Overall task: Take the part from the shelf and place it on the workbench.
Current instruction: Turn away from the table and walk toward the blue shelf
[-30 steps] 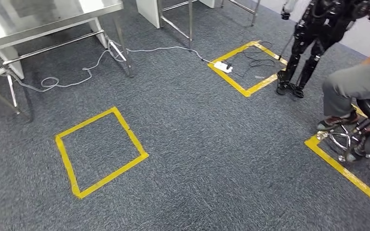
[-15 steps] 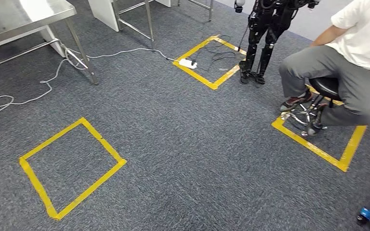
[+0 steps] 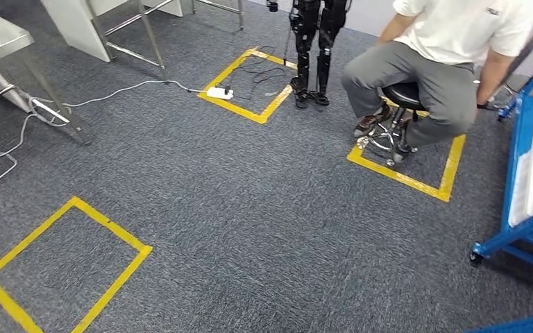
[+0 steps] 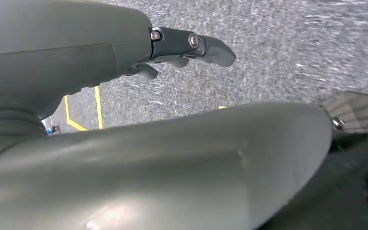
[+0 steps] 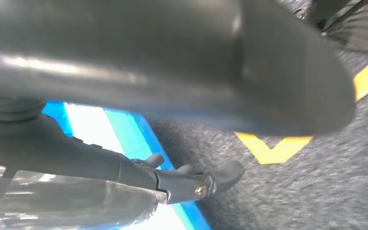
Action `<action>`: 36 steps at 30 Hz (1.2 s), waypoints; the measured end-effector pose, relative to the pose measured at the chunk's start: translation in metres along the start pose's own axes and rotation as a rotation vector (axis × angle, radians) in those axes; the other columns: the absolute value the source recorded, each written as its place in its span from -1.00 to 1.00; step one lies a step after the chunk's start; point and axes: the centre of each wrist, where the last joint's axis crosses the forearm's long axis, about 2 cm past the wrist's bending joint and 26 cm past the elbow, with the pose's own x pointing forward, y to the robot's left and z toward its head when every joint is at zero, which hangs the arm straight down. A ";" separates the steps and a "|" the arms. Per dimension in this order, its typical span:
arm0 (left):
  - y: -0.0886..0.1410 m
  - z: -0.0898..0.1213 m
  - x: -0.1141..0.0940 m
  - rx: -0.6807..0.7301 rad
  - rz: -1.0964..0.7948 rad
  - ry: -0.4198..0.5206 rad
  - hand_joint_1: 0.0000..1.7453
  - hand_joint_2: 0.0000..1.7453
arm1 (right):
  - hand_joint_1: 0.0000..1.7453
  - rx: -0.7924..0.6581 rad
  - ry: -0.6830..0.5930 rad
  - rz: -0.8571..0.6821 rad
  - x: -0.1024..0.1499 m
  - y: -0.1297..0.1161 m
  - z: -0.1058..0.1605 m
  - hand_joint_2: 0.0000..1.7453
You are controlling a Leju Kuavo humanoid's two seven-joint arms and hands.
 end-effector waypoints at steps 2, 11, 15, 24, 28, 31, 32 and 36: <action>-0.001 0.000 -0.002 0.000 -0.001 0.003 -1.00 -1.00 | -1.00 0.004 0.000 0.006 0.000 0.000 0.000 -1.00; -0.001 0.000 -0.005 -0.002 -0.010 0.002 -1.00 -1.00 | -1.00 0.015 -0.008 0.029 0.001 0.000 0.000 -1.00; -0.001 0.000 -0.003 0.001 -0.009 -0.003 -1.00 -1.00 | -1.00 0.014 -0.007 0.050 -0.002 0.000 0.000 -1.00; -0.002 0.000 -0.004 0.003 -0.009 0.000 -1.00 -1.00 | -1.00 0.011 -0.020 0.072 0.002 -0.004 0.000 -1.00; -0.002 0.000 -0.003 0.004 -0.015 0.002 -1.00 -1.00 | -1.00 0.010 -0.027 0.070 0.007 -0.005 0.000 -1.00; -0.003 0.000 -0.001 0.003 -0.020 -0.001 -1.00 -1.00 | -1.00 0.009 -0.016 0.069 0.003 -0.004 0.000 -1.00; -0.003 0.000 -0.002 0.002 -0.021 0.000 -1.00 -1.00 | -1.00 0.008 -0.015 0.069 0.004 -0.004 0.000 -1.00; -0.004 0.000 -0.004 -0.004 -0.021 0.009 -1.00 -1.00 | -1.00 0.006 -0.011 0.069 0.004 -0.004 0.000 -1.00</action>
